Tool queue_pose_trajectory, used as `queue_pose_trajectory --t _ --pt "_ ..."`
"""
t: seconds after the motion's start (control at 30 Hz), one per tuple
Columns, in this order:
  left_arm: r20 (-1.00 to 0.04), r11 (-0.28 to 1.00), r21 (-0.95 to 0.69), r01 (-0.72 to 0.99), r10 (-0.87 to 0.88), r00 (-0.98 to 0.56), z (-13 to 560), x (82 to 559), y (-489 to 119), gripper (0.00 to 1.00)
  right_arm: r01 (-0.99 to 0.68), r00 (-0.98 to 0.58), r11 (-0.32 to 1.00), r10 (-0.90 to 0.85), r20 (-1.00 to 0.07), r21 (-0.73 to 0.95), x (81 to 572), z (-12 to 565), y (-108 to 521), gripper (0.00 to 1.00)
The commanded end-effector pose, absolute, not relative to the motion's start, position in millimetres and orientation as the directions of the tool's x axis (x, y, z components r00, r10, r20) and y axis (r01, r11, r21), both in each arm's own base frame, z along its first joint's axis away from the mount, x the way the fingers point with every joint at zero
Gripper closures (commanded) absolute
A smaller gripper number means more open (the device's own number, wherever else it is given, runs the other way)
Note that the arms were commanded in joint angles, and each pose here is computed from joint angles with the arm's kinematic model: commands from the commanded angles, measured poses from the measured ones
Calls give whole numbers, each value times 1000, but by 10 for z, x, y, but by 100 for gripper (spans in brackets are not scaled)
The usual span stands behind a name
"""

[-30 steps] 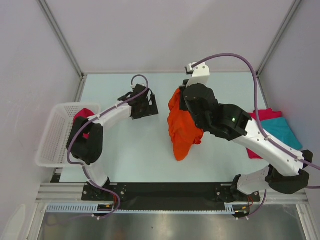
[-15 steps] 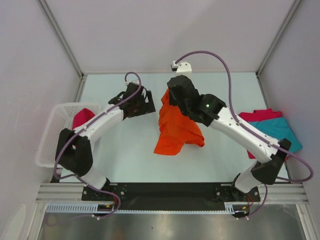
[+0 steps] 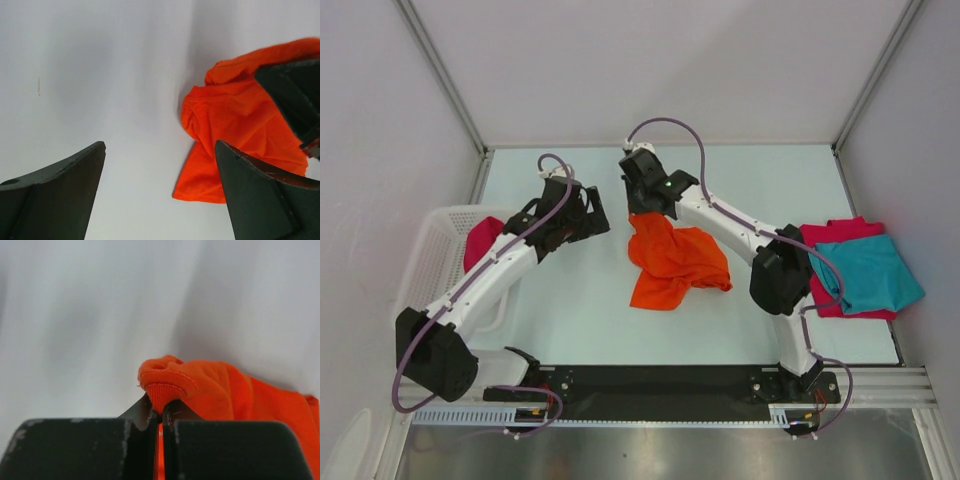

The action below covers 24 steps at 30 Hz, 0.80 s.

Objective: Fold and stack the t-shirts

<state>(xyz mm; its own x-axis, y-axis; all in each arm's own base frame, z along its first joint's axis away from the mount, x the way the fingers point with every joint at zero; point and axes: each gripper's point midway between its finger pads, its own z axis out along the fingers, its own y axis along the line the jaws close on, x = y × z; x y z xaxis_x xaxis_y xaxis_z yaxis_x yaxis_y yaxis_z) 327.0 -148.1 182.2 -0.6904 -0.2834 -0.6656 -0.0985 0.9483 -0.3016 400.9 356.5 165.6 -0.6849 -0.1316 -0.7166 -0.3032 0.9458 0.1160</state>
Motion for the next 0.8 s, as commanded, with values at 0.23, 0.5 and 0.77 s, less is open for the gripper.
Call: queue_pose_trajectory --t 0.23,0.5,0.77 --pt "-692 951 -291 -108 -287 -663 1879 3262 -1352 4 -336 -606 919 -44 -794 205 4225 2383 3812 53" --pt "-668 948 -302 -103 -287 -686 1659 3257 -1406 4 -255 -608 946 5 -794 202 4238 2438 3326 52" --pt "-652 934 -357 -1 -250 -716 1264 3483 -1727 6 -147 -621 975 41 -783 168 4054 2292 2750 52"
